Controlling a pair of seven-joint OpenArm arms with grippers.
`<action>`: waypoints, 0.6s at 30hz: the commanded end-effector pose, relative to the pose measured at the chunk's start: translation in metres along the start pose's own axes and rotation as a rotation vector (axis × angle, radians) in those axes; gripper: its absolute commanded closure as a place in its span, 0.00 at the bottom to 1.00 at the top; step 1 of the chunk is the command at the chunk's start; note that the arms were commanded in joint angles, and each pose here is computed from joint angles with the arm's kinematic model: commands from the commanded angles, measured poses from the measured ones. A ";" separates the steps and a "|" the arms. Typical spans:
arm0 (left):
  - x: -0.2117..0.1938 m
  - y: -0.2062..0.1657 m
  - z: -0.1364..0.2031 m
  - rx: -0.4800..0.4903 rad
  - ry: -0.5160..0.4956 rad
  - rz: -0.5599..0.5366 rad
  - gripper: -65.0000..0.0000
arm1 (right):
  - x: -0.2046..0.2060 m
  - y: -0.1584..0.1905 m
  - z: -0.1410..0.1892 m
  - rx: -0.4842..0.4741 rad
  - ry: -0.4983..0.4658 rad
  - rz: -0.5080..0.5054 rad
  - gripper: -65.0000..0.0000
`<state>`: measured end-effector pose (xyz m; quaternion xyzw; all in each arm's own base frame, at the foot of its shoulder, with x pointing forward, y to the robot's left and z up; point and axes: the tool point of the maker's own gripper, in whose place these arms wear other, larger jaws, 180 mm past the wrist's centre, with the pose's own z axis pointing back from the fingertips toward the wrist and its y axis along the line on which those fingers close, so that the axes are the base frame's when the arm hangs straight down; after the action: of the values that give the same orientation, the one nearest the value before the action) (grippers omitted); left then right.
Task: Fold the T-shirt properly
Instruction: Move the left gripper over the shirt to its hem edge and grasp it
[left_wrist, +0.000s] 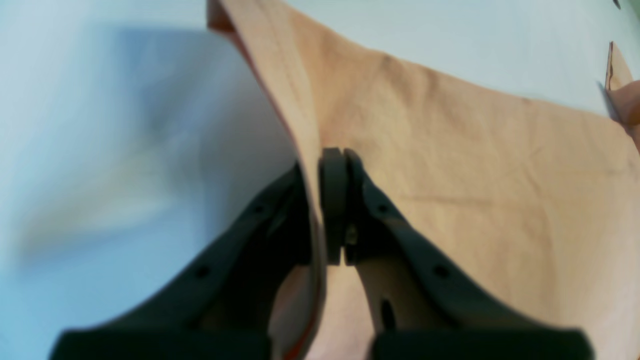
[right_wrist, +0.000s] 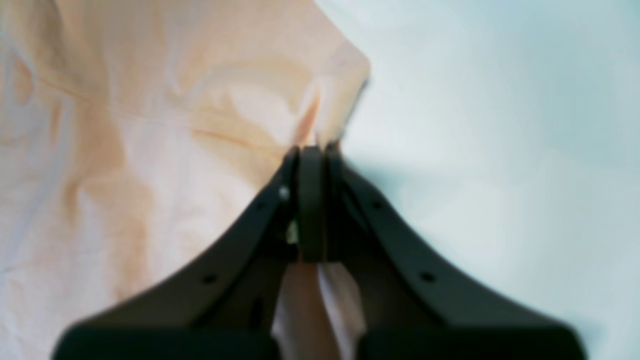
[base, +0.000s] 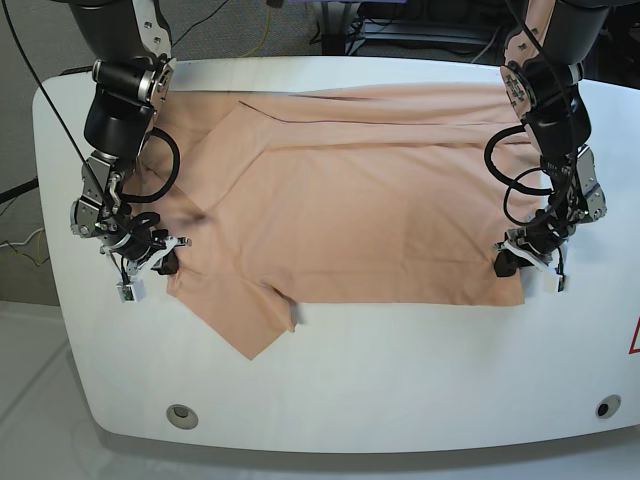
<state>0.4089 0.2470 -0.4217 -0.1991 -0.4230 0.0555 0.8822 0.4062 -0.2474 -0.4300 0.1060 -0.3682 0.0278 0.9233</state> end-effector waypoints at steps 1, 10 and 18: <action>0.011 0.003 0.002 0.010 -0.004 -0.024 0.96 | -0.003 -0.005 0.002 -0.019 0.045 0.027 1.00; 0.021 0.004 0.006 0.016 -0.024 -0.048 0.96 | -0.003 -0.005 0.002 -0.019 0.045 0.027 1.00; 0.029 0.004 0.016 0.034 -0.050 -0.101 0.96 | 0.004 -0.005 0.004 -0.024 0.026 0.039 1.00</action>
<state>0.4000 0.2544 -0.4179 -0.1730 -0.4231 0.0320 0.8888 0.4069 -0.2469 -0.4285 0.1052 -0.3697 0.0293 0.9227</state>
